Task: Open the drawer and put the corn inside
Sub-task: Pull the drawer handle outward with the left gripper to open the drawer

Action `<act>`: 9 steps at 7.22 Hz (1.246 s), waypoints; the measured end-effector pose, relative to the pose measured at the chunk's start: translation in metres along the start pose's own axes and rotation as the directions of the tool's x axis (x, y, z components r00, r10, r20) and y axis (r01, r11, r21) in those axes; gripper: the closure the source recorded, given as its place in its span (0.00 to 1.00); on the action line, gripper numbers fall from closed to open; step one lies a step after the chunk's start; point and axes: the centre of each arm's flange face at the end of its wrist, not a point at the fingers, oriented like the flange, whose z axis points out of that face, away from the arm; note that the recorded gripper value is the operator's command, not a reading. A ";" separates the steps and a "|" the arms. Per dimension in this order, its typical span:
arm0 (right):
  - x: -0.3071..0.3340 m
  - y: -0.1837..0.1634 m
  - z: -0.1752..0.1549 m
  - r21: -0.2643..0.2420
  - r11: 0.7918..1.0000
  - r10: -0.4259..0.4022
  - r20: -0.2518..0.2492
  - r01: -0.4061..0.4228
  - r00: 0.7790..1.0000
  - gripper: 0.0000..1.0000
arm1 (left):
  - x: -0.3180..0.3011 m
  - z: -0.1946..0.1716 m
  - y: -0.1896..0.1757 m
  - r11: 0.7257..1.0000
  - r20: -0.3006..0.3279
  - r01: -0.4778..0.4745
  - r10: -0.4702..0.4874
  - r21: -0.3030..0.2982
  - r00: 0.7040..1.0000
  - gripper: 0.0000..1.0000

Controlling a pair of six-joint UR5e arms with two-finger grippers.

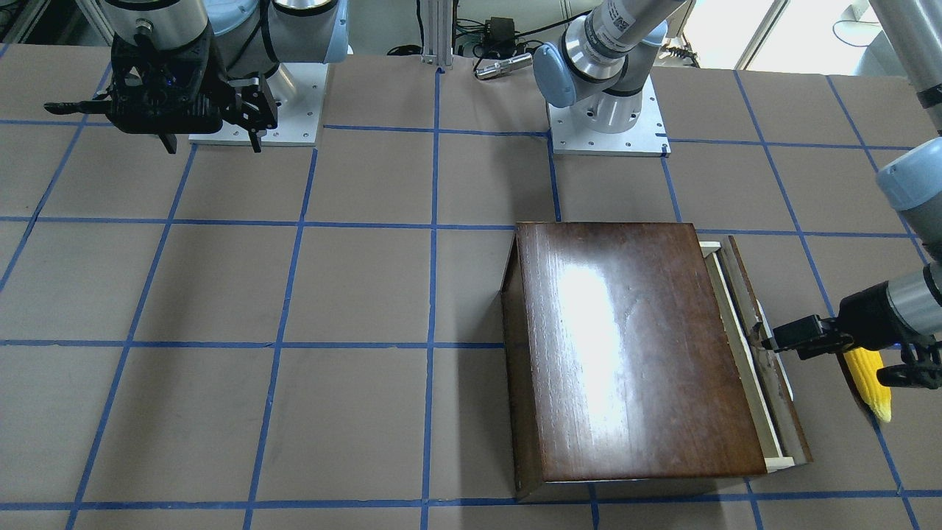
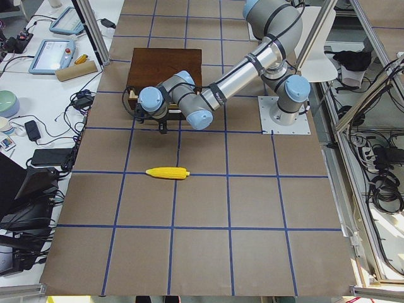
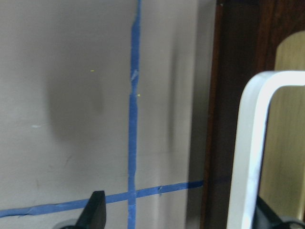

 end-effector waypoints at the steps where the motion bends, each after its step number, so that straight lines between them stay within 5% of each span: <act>1: 0.000 0.000 0.000 0.000 1.000 0.000 0.000 0.000 1.000 0.00 | -0.010 -0.004 0.003 1.000 0.000 0.003 -0.003 0.007 1.000 0.00; 9: 0.000 0.000 0.000 0.001 1.000 0.000 0.000 0.000 1.000 0.00 | -0.058 -0.024 0.015 0.999 0.000 0.026 -0.026 0.040 1.000 0.00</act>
